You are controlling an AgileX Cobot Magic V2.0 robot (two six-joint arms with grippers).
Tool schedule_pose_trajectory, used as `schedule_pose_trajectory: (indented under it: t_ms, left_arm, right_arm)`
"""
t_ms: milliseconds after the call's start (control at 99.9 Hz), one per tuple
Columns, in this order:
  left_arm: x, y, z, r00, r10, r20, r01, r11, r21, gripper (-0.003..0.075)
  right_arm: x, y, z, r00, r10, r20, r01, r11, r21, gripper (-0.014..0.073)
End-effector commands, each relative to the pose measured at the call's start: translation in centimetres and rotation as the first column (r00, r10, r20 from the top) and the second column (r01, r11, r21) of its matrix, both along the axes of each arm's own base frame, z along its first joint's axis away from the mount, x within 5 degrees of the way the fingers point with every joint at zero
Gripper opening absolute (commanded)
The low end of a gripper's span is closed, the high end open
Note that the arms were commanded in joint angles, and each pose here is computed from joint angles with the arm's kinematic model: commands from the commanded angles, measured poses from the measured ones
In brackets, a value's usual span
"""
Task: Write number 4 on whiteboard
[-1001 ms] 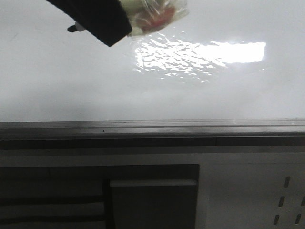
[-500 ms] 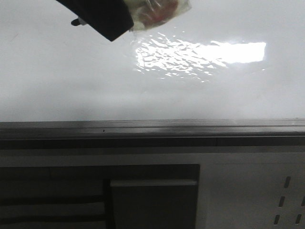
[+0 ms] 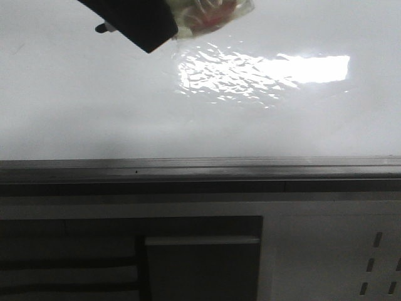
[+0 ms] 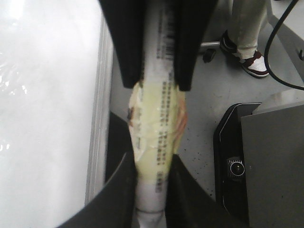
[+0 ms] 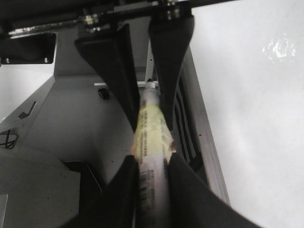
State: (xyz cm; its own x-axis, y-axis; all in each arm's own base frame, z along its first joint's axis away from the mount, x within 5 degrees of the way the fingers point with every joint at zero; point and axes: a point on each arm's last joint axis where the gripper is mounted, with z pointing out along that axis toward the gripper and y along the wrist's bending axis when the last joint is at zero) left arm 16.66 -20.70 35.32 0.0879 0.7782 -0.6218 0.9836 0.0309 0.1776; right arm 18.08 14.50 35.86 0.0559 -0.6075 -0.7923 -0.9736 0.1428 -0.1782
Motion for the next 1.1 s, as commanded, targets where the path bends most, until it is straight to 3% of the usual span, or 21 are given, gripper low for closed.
schedule_pose_trajectory:
  t_ms: [0,60,210,260,500,640,740,931,1091]
  left_arm:
    - [-0.2,-0.2,2.1,0.999,0.024,0.039,-0.02,0.994,-0.11,-0.0009]
    - [-0.2,-0.2,2.1,0.999,0.024,0.039,-0.02,0.994,-0.11,0.0041]
    - [-0.2,-0.1,2.5,0.998,0.03,0.048,-0.024,0.992,-0.123,0.0291]
    - [-0.1,0.1,3.1,0.997,0.052,0.048,-0.045,0.989,-0.143,0.0326]
    - [-0.7,4.6,6.8,0.969,0.24,0.061,-0.216,0.94,-0.265,0.0314]
    - [-1.6,8.1,6.9,0.919,0.392,0.025,-0.365,0.877,-0.312,0.0314]
    - [-2.5,10.2,5.9,0.867,0.498,-0.011,-0.471,0.812,-0.345,0.0314]
    - [-4.5,12.7,2.9,0.791,0.611,-0.04,-0.566,0.704,-0.429,0.0314]
    - [-4.9,13.2,1.8,0.763,0.647,-0.025,-0.58,0.666,-0.469,0.0314]
  right_arm:
    - [-0.3,0.1,1.7,0.999,-0.003,0.047,0.0,0.998,0.064,-0.0011]
    - [-0.3,0.1,1.7,0.999,-0.003,0.047,0.0,0.998,0.064,-0.0043]
    - [-0.3,0.1,1.7,0.999,-0.004,0.049,0.001,0.998,0.062,-0.0055]
    - [-0.3,0.0,1.7,0.998,-0.018,0.053,0.015,0.998,0.058,-0.0053]
    - [-1.4,-2.5,3.1,0.97,-0.23,0.082,0.233,0.972,-0.037,-0.0046]
    - [-2.7,-4.9,4.1,0.885,-0.457,0.085,0.462,0.885,-0.049,-0.0046]
    - [-3.5,-6.2,4.3,0.794,-0.607,0.03,0.607,0.794,0.02,-0.0046]
    - [-4.2,-6.8,1.3,0.755,-0.656,0.019,0.652,0.753,0.082,-0.0046]
    - [-3.9,-6.9,0.3,0.746,-0.664,0.039,0.66,0.746,0.083,-0.0046]
